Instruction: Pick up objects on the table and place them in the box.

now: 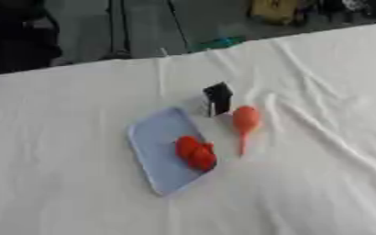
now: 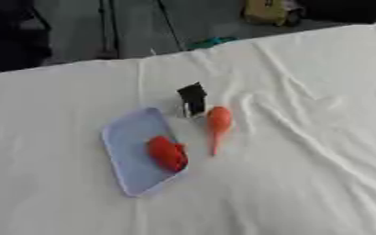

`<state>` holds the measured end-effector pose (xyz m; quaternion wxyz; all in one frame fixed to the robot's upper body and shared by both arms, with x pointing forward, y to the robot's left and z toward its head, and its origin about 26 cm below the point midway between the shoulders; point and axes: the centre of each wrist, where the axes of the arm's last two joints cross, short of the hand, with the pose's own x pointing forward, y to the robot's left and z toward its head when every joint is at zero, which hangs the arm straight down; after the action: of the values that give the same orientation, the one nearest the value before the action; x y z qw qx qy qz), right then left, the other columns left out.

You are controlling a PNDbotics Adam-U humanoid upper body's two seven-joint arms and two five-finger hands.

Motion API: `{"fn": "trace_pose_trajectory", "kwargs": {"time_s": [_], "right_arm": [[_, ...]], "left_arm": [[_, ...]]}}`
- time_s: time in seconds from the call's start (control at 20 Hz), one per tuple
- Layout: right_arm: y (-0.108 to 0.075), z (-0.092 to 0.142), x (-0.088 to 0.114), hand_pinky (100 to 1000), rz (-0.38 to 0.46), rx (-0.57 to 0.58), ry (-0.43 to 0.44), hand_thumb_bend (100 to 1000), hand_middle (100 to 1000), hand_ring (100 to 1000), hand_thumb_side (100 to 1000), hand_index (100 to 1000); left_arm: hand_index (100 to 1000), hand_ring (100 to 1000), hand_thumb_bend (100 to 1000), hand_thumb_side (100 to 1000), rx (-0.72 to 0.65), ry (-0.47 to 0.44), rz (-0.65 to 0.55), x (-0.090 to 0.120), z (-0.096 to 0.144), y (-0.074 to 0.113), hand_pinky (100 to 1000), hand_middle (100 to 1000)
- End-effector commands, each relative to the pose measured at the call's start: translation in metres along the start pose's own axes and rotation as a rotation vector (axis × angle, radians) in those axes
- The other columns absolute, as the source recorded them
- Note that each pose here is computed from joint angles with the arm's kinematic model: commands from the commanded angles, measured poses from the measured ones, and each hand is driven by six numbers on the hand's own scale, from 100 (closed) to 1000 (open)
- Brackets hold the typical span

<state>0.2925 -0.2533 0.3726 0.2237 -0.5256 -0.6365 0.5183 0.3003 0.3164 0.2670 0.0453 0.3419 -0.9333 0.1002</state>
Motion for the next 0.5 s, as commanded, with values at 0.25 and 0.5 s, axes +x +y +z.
{"fn": "trace_pose_trajectory", "kwargs": {"time_s": [0.25,0.5], "right_arm": [[-0.013,0.002,0.000,844,0.025,-0.052,-0.030,100,771,829,941,858],[-0.013,0.003,-0.001,845,0.023,-0.061,-0.046,100,779,832,948,868]], "left_arm": [[964,960,100,1000,-0.097,-0.026,0.046,-0.002,0.003,0.013,835,1000],[946,947,100,1000,-0.123,-0.001,0.034,-0.005,0.006,0.022,817,992]]}}
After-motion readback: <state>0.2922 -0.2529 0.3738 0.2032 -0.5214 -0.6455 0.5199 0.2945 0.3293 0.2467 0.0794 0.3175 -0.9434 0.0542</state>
